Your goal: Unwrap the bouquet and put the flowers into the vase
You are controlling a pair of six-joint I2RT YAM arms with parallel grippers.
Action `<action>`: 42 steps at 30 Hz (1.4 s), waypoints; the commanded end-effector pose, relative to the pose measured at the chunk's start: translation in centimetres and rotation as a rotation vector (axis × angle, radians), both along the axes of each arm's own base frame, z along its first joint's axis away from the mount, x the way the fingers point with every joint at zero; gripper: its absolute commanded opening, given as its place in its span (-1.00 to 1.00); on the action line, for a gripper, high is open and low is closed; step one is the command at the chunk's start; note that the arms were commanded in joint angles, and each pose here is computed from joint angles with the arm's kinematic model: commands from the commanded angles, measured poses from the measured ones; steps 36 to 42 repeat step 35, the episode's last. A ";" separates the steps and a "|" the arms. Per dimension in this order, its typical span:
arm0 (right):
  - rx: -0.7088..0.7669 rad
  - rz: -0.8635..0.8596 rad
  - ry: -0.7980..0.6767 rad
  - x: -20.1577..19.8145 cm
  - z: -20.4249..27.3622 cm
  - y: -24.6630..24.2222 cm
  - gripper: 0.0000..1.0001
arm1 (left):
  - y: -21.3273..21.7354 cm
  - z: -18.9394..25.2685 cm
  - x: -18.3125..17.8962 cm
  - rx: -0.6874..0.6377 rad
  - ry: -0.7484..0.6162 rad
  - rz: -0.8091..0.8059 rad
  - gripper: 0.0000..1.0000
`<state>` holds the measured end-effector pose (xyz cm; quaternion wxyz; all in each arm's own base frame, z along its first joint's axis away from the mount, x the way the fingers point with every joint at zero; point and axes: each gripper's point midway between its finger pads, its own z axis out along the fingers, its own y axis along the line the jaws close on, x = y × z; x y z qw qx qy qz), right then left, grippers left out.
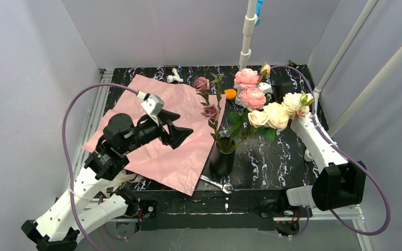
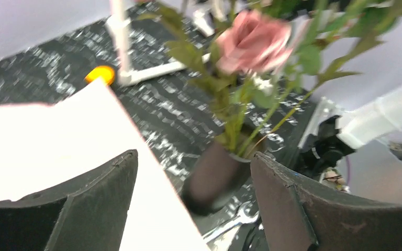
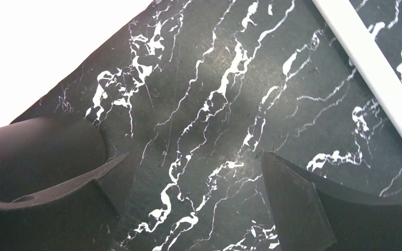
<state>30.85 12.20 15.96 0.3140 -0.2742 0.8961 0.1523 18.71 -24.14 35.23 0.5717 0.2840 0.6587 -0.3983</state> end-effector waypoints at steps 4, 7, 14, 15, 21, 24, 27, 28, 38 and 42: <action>0.055 -0.169 -0.071 -0.7 2.3 -1.9 0.97 | 7.6 -2.8 3.1 0.134 0.273 0.237 0.62; 0.073 -0.192 -0.089 -1.3 2.6 -2.0 0.97 | 9.8 -3.4 5.0 0.101 0.445 0.273 0.74; 0.075 -0.243 -0.160 -1.9 3.5 -2.9 0.97 | 17.5 -8.4 12.0 0.275 0.845 0.402 0.96; 0.076 -0.254 -0.169 -2.0 3.5 -3.1 0.97 | 19.0 -9.6 12.8 0.342 0.882 0.446 0.96; 0.051 -0.312 -0.190 -2.8 2.7 -4.5 0.97 | 24.7 -15.5 14.0 0.635 0.993 0.565 0.96; 0.043 -0.322 -0.186 -3.3 2.1 -4.9 0.97 | 25.0 -17.5 13.0 0.667 1.032 0.555 0.96; 0.034 -0.328 -0.183 -3.6 1.5 -5.2 0.97 | 25.0 -18.7 12.2 0.666 1.059 0.573 0.96; 0.030 -0.331 -0.184 -3.7 1.3 -5.3 0.97 | 25.1 -19.0 12.0 0.667 1.065 0.579 0.96; 0.025 -0.327 -0.183 -3.9 0.9 -5.5 0.97 | 24.8 -18.5 11.4 0.670 1.007 0.558 0.96; 0.025 -0.327 -0.183 -3.9 0.9 -5.5 0.97 | 24.8 -18.5 11.4 0.670 1.007 0.558 0.96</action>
